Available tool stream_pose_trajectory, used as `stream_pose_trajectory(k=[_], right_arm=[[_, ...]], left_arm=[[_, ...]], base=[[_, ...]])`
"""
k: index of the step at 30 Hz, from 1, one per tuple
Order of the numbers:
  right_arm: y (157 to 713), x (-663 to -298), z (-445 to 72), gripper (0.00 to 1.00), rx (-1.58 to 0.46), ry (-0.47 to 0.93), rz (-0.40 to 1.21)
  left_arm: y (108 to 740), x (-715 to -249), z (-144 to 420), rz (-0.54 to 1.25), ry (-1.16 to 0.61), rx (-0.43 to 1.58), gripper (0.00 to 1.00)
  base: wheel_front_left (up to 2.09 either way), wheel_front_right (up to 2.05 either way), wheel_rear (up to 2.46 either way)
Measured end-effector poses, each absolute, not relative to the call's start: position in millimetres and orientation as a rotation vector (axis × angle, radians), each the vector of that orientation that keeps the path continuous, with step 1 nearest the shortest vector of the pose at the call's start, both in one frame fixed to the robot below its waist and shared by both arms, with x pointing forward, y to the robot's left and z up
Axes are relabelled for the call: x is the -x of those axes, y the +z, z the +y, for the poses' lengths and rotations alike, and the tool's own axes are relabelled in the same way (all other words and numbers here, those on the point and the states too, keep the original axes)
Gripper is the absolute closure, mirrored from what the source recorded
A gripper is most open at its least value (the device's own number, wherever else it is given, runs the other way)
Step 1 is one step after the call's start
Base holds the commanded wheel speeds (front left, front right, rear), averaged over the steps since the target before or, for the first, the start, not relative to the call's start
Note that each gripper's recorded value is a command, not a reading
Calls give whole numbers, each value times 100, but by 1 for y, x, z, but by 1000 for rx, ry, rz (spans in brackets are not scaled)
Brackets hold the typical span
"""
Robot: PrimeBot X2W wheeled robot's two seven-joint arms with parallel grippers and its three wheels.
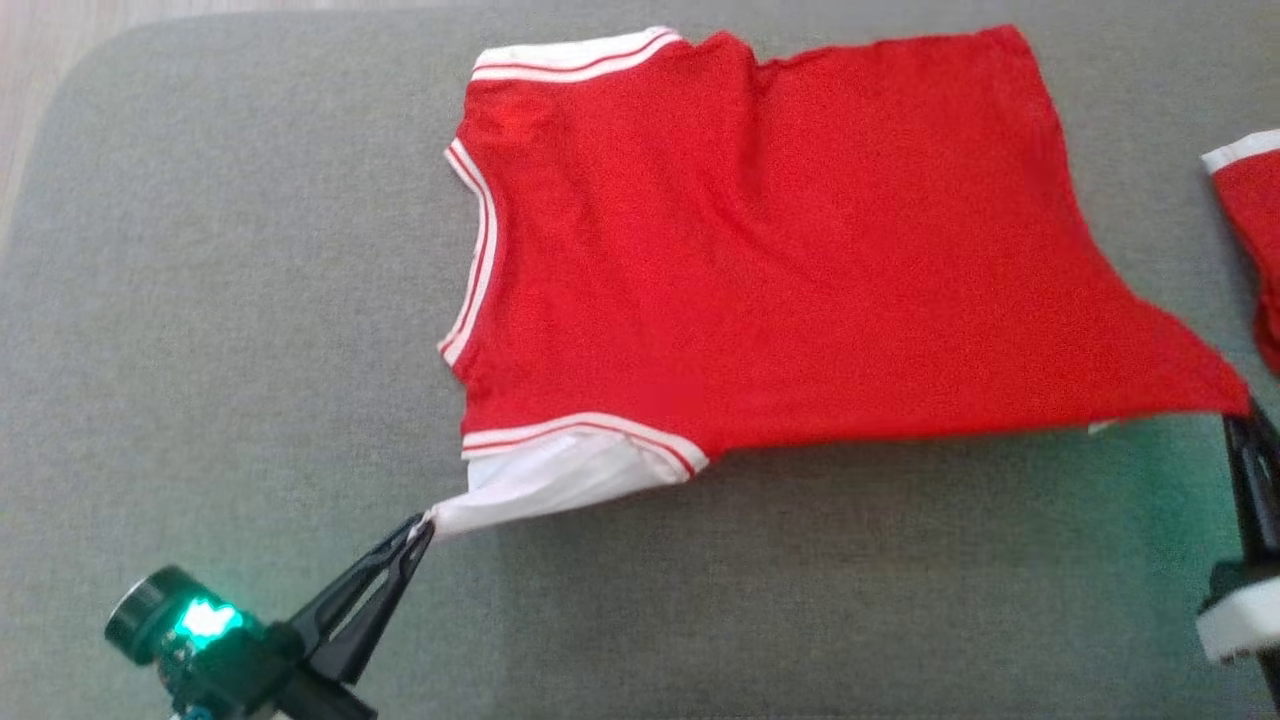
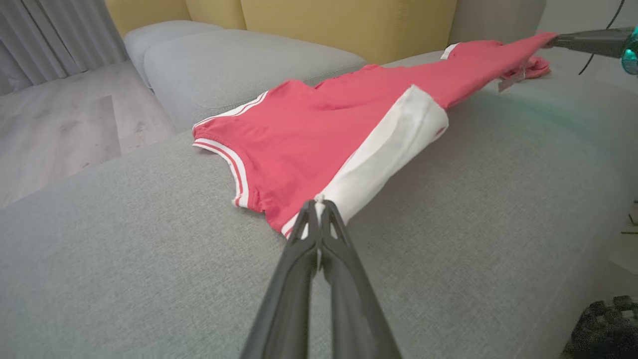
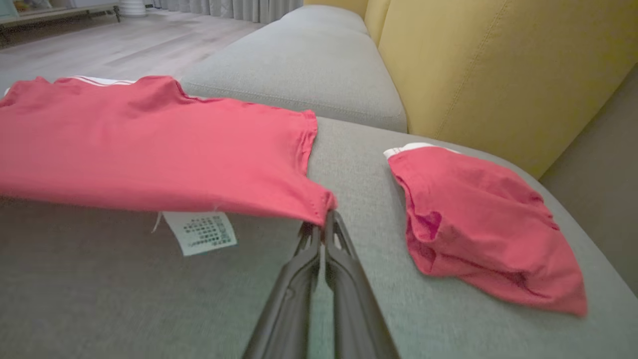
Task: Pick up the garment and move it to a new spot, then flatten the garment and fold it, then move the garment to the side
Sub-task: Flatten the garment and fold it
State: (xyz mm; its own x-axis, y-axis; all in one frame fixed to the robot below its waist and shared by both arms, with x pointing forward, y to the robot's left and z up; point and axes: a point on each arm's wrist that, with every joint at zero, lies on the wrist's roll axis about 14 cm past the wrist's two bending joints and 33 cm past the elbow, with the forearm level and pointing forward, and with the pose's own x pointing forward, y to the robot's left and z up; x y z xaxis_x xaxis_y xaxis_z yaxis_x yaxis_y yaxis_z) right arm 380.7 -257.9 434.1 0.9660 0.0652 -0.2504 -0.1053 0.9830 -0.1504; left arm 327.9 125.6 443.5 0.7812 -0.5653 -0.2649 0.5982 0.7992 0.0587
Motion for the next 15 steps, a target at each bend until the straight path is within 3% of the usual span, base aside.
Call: stream_pose_trajectory(k=[8,15], right_arm=[[425,-367,-260,100,146,60,326],[419,-413,-252,100,142,79,339]], left_arm=[[448,-331,125,239,-639,-114,100],[466,-397,114,135,-683,-175,100]], base=[[0,0,0],[0,0,0]])
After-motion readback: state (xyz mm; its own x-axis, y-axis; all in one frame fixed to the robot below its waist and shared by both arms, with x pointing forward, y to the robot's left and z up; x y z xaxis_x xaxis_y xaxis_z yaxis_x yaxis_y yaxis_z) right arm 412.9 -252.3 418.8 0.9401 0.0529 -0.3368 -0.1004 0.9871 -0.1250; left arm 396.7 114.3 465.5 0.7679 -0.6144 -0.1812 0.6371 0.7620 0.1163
